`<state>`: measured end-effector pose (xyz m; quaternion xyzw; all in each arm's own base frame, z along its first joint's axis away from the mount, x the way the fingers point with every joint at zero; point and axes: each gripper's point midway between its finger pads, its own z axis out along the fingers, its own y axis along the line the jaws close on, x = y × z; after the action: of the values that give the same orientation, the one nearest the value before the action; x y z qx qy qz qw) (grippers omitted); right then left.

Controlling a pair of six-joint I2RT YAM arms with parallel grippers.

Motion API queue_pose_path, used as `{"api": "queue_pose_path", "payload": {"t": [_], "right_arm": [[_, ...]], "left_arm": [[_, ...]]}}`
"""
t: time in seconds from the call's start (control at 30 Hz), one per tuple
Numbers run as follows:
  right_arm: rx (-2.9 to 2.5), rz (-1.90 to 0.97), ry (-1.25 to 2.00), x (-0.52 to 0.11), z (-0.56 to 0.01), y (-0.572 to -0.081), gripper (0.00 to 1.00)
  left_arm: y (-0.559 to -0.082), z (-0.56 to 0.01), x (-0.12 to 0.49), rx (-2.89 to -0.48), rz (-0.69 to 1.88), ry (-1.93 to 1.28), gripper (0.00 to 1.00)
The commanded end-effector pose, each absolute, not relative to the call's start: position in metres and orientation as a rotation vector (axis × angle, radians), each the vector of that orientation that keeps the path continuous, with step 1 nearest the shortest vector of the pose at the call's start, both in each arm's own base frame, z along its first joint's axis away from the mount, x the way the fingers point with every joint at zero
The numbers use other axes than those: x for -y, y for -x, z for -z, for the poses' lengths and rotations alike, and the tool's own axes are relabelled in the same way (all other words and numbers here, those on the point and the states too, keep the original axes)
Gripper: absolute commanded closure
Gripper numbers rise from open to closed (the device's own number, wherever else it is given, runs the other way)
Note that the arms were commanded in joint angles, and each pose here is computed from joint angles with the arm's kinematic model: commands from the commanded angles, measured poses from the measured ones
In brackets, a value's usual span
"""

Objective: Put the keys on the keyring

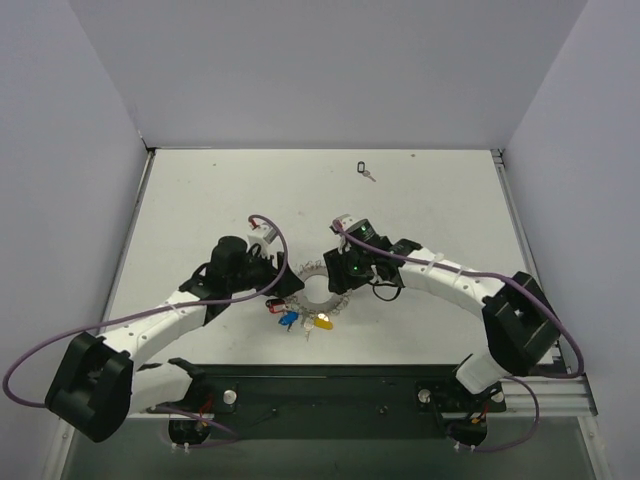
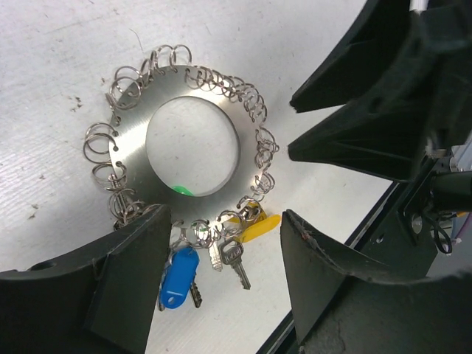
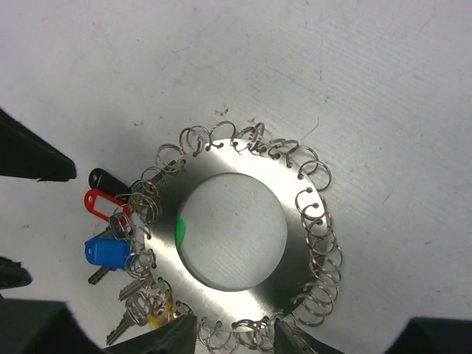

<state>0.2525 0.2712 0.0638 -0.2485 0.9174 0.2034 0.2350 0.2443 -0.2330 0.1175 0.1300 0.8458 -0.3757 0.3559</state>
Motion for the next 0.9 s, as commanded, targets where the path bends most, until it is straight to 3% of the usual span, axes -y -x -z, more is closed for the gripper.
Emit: {"api": "queue_pose_path", "payload": {"t": [0.0, 0.53, 0.87], "right_arm": [[-2.490, -0.476, 0.679, -0.250, -0.067, -0.241, 0.51], [-2.613, -0.447, 0.568, -0.238, -0.039, -0.234, 0.48], [-2.635, -0.593, 0.540, -0.248, -0.024, -0.239, 0.58]], "left_arm": [[-0.244, -0.122, 0.248, -2.152, 1.024, -0.376, 0.29], [-0.255, -0.082, 0.276, -2.288, 0.961, -0.419, 0.33], [-0.252, -0.062, 0.280, -2.339, 0.973, -0.442, 0.35]]}}
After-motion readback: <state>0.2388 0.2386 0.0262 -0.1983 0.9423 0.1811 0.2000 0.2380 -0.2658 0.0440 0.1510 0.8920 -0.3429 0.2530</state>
